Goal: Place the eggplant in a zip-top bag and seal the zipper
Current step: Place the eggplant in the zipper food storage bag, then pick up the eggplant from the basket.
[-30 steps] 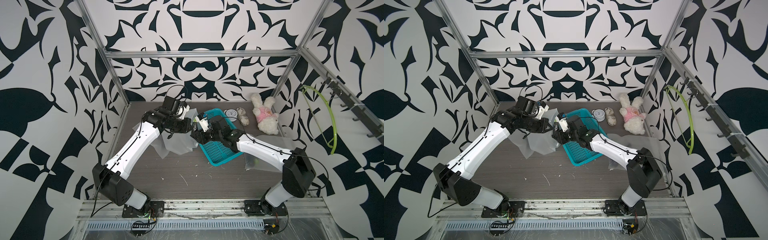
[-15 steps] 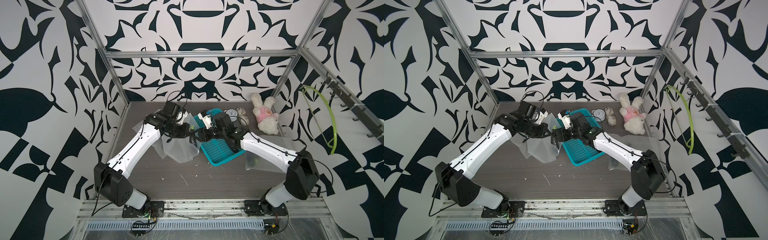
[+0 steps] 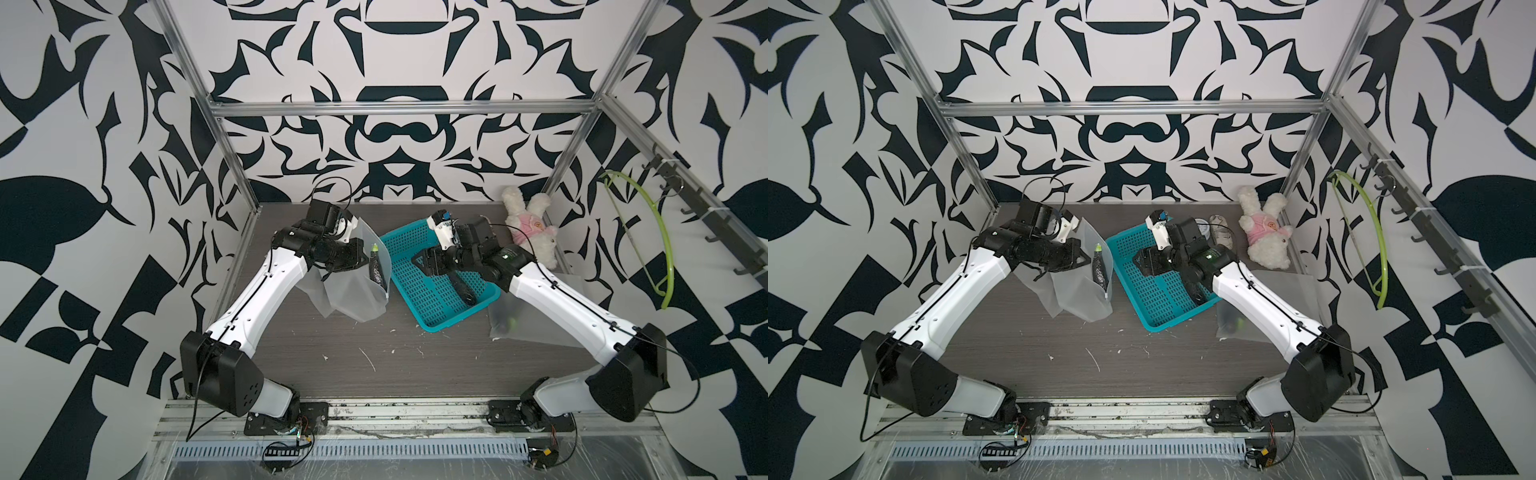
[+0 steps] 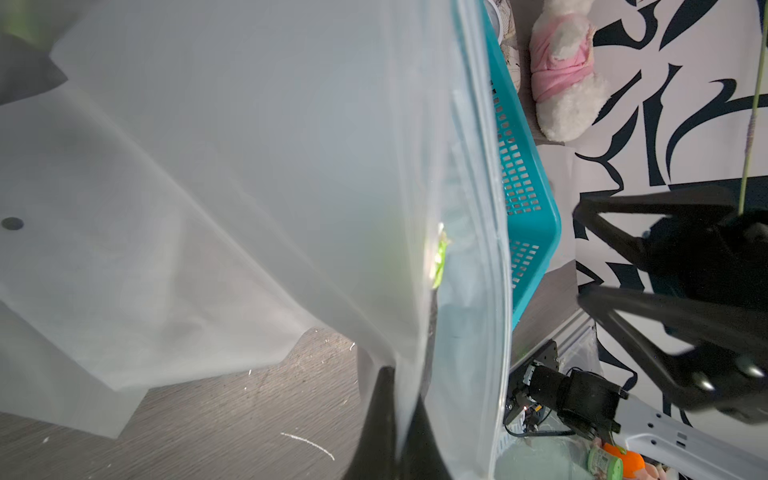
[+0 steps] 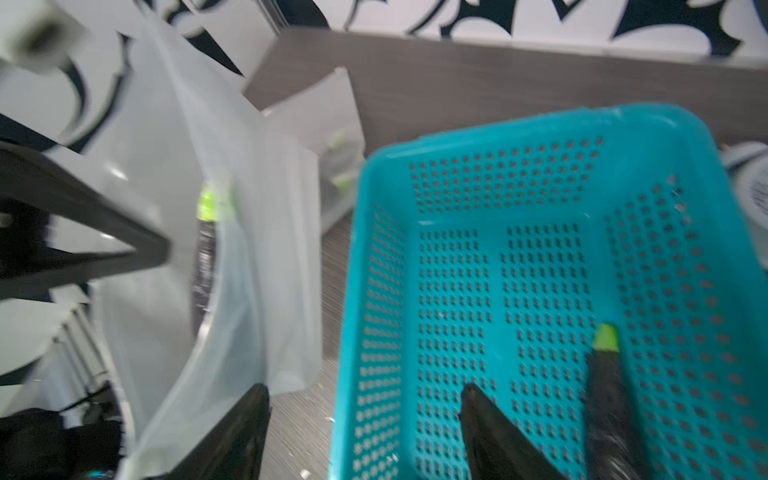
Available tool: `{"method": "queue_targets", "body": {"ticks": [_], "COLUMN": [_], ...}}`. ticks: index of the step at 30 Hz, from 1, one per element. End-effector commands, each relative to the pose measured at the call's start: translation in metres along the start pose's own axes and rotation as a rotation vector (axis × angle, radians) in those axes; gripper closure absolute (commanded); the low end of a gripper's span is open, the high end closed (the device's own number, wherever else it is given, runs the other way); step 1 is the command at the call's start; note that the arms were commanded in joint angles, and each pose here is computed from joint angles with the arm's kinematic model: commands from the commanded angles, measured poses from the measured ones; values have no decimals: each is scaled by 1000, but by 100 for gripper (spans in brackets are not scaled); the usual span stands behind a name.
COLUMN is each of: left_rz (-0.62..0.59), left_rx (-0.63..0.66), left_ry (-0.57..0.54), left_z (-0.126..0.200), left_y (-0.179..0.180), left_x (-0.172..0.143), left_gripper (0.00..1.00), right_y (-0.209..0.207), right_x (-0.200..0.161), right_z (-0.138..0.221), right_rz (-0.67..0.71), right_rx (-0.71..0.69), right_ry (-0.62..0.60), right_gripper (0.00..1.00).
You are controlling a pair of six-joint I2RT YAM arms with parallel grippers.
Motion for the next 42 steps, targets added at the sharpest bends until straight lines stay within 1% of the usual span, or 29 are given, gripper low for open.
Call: {"method": "queue_targets", "body": {"ticks": [1,3,8,13,22,29,35,36,39,40,42], "left_rz": [0,-2,-6,-7,8,17,27,31,36,37,39], "left_rx": [-20,-45,-12,-22,-42,-42,-41,-40,-37,-37,-39], "left_ry": [28,43,88,69,71,76,62,61,60,60,60], "left_z": [-4,-7,-7,-6,-11,-13,-10,-10,-11,-11,-12], "left_y": [-3,-8,-1,-3,-2,0,-1,-1,0,0,0], "left_x": [-2,-3,-13,-12,-15,-17,-16,-16,-17,-17,-17], "left_gripper": [100,100,100,100,100,100,100,100,100,100,100], "right_y": [-38,-54,-84,-108,-139,-148,-150,-147,-139,-134,-122], "right_x": [-18,-28,-44,-65,-84,-101,-110,-111,-115,-114,-112], "right_z": [3,-1,-11,-27,-42,-57,-67,-68,-71,-71,-73], "right_rz": [37,37,25,12,34,27,-6,-11,-42,-59,-65], "right_rx": [-160,-214,-291,-347,-482,-494,-473,-458,-406,-386,-344], "right_ry": [112,166,248,359,464,537,567,574,583,578,562], "right_gripper": [25,24,23,22,22,22,25,26,33,36,40]}}
Point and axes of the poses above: each gripper's point midway between its finger pads, its own z axis back along the fingers, its own y axis along the line the jaws close on, x = y × z, the point moved 1 cm from there along z, back along the fingers, and after that the axes turned 1 degree about -z, right-handed, at the moved point
